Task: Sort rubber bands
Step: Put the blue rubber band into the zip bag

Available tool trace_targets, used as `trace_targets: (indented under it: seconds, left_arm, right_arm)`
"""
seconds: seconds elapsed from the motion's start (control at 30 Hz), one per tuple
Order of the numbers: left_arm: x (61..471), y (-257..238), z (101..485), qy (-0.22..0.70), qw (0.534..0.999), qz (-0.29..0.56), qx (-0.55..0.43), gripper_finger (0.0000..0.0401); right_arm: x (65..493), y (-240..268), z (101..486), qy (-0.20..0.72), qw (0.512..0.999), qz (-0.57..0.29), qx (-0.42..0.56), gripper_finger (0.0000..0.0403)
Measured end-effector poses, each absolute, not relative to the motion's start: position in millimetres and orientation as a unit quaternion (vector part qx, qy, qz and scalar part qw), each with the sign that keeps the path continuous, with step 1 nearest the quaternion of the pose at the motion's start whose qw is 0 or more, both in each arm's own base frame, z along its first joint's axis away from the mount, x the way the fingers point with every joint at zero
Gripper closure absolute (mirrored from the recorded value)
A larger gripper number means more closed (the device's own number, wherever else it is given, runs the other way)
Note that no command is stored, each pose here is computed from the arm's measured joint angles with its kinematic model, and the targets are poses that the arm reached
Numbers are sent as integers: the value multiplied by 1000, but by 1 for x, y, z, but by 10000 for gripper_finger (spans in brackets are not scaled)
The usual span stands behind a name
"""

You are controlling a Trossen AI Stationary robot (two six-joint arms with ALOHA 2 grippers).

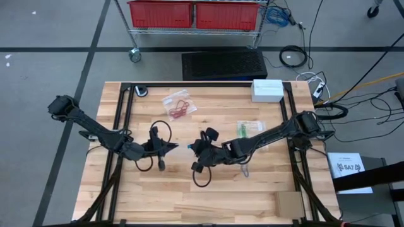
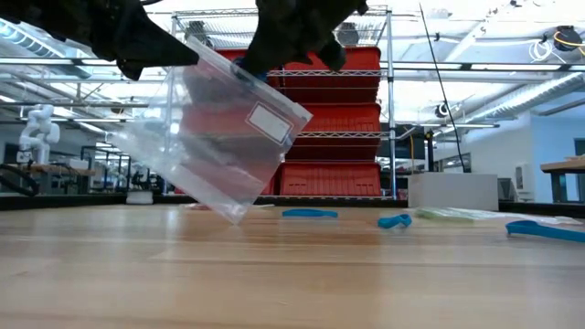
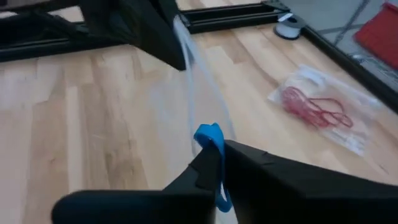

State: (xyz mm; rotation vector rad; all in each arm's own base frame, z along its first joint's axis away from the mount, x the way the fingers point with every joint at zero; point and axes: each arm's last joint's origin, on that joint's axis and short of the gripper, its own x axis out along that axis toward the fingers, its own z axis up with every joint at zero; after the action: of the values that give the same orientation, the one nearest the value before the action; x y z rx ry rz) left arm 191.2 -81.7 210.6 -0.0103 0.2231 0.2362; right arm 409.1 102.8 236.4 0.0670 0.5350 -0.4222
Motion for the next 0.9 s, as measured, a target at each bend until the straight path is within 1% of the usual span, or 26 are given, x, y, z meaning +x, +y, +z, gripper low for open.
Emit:
trace_targets:
  seconds: [0.1,0.23,0.33,0.47,0.6,0.73,0.8,0.9]
  left_arm:
    - [191,-82,211,111,987,115,-5,401]
    - [191,-82,211,110,987,113,-6,401]
    - [191,-82,211,112,988,104,-7,401]
    - [191,-83,211,112,988,104,-6,401]
    - [191,-83,211,113,988,104,-2,401]
    - [191,-84,211,113,989,99,11,401]
    - [191,-85,212,101,990,95,11,401]
    - [188,-86,209,78,993,85,20,401]
  right_arm:
    - [411,99,237,268,944,-187,40,370]
    - [413,94,237,269,945,-179,55,320]
    - [415,93,239,261,948,-174,48,284]
    - [417,96,249,260,950,-167,34,250]
    - [412,102,271,283,946,-158,6,234]
    - [393,112,296,328,930,-166,-25,235]
    - [380,116,299,360,914,-184,-44,239]
    - [360,120,297,394,896,-203,-37,242]
